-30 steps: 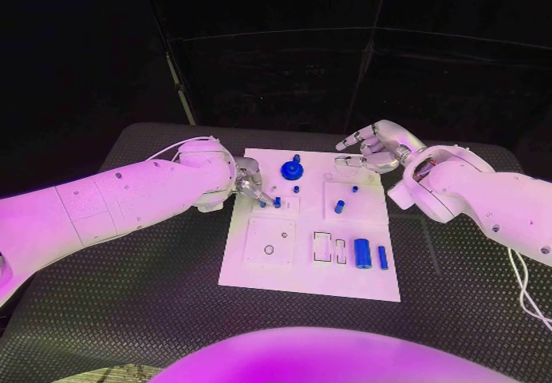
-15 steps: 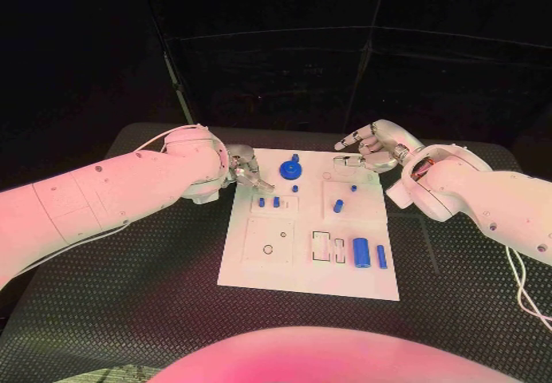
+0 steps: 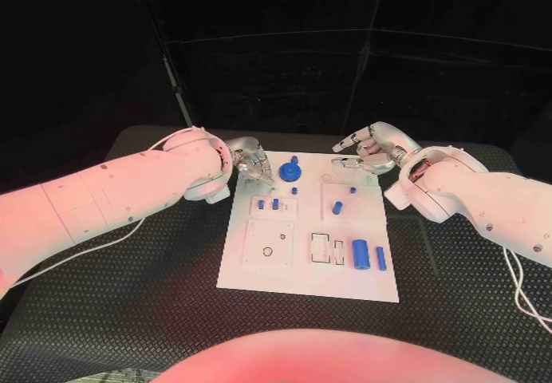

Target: Assemble the parts on the task board

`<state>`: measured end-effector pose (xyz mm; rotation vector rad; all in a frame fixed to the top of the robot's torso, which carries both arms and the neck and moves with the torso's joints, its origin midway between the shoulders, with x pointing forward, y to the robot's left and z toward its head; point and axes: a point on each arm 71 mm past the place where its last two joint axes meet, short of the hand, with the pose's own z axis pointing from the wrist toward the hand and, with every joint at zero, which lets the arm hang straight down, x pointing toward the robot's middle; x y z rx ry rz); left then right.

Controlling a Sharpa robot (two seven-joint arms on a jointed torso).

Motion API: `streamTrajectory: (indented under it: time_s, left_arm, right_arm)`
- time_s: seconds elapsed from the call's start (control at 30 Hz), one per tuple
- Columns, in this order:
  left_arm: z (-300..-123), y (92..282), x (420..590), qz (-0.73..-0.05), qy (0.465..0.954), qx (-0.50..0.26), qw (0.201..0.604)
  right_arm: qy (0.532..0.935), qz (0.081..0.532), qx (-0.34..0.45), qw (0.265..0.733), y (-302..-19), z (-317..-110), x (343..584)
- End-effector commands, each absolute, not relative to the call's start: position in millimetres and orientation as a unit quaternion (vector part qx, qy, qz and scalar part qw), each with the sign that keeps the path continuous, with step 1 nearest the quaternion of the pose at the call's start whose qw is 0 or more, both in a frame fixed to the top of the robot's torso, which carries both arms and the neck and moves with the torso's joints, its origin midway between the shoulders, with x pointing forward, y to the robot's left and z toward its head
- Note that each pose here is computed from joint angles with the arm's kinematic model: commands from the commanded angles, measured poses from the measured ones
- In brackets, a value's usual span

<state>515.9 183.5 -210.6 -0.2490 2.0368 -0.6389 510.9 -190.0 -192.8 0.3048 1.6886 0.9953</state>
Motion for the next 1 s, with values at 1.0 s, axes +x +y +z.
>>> streamTrajectory:
  time_s: [1.0]
  left_arm:
    - [-223.3,121.7,518.5,-0.266,0.766,0.143,0.567]
  right_arm:
    - [0.708,0.427,0.124,0.549,-186.6,-190.5,510.3]
